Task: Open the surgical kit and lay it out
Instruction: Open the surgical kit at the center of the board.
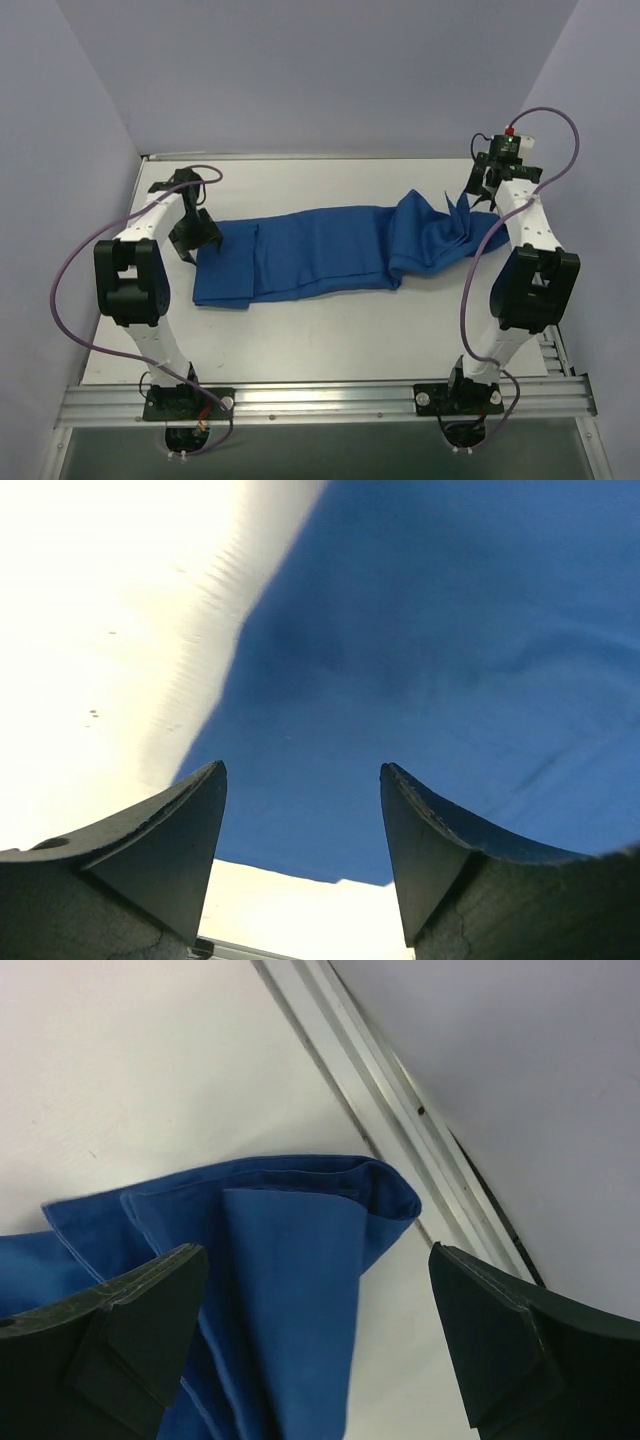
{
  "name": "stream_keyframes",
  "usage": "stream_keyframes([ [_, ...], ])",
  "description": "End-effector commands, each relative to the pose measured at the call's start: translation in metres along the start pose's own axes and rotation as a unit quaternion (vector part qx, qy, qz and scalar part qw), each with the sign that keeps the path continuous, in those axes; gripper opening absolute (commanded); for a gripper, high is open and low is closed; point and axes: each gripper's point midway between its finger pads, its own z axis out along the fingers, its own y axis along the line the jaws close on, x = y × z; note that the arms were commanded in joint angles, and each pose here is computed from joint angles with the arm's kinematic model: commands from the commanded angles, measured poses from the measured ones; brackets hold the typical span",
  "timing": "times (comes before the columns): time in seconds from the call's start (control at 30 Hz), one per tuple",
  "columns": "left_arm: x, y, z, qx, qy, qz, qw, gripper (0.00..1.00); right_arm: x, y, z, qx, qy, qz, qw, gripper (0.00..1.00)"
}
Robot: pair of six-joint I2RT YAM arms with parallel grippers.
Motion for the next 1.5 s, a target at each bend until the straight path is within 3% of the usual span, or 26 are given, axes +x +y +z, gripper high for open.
stream_keyframes([
  [0.0,-0.009,0.026,0.0,-0.052,-0.014,0.0,0.999,0.72,-0.06,-0.013,-0.047,0.024,-0.071,0.008,0.997,1.0],
  [0.1,-0.015,0.039,0.004,-0.053,-0.01,-0.013,0.998,0.76,-0.076,0.033,-0.067,-0.074,-0.086,0.034,0.993,1.0],
  [0.13,-0.016,0.043,0.007,-0.051,-0.005,-0.018,0.999,0.77,-0.071,0.072,-0.074,-0.167,-0.073,0.03,0.983,1.0],
  [0.2,-0.017,0.039,0.013,-0.026,0.004,-0.013,1.0,0.77,-0.038,0.125,-0.082,-0.253,-0.026,0.02,0.967,0.99],
  [0.4,-0.016,0.029,0.032,0.006,0.034,-0.008,0.999,0.78,0.019,0.172,-0.087,-0.319,0.023,0.019,0.947,0.99],
  [0.5,-0.01,0.026,0.046,0.007,0.06,-0.013,0.998,0.76,0.037,0.164,-0.061,-0.305,0.072,0.036,0.949,0.91],
  [0.57,-0.001,0.019,0.062,0.017,0.088,-0.019,0.996,0.69,0.043,0.145,-0.039,-0.276,0.085,0.056,0.956,0.77],
  [0.6,-0.001,0.015,0.062,0.029,0.091,-0.022,0.995,0.65,0.045,0.138,-0.033,-0.26,0.089,0.064,0.959,0.77],
  [0.63,0.005,0.01,0.069,0.038,0.108,-0.026,0.993,0.61,0.056,0.129,-0.026,-0.242,0.102,0.069,0.963,0.65],
  [0.7,0.01,0.008,0.076,0.041,0.12,-0.035,0.991,0.5,0.066,0.099,-0.007,-0.192,0.115,0.086,0.971,0.57],
  [0.83,0.021,0.007,0.088,0.042,0.144,-0.04,0.988,0.23,0.092,0.006,0.012,0.002,0.143,0.086,0.986,0.16],
  [0.9,0.022,0.011,0.091,0.034,0.147,-0.04,0.988,0.11,0.084,-0.029,0.009,0.052,0.131,0.091,0.986,0.07],
  [0.97,0.022,0.013,0.092,0.031,0.151,-0.041,0.987,0.02,0.071,-0.046,0.005,0.084,0.104,0.073,0.988,0.08],
  [1.03,0.022,0.015,0.093,0.03,0.153,-0.04,0.987,0.02,0.073,-0.052,0.009,0.097,0.118,0.052,0.987,0.08],
  [1.1,0.015,0.02,0.09,0.012,0.141,-0.04,0.989,0.02,0.083,-0.048,0.014,0.109,0.157,0.035,0.981,0.0],
  [1.17,0.006,0.026,0.085,-0.003,0.127,-0.037,0.991,0.02,0.072,-0.032,0.001,0.091,0.128,0.014,0.987,0.0],
  [1.33,-0.012,0.073,0.082,-0.099,0.102,-0.053,0.989,0.02,0.039,0.04,-0.023,-0.061,0.058,0.024,0.996,0.18],
  [1.47,-0.015,0.086,0.089,-0.093,0.116,-0.081,0.986,0.02,0.065,0.052,0.006,-0.073,0.102,0.042,0.991,0.2],
])
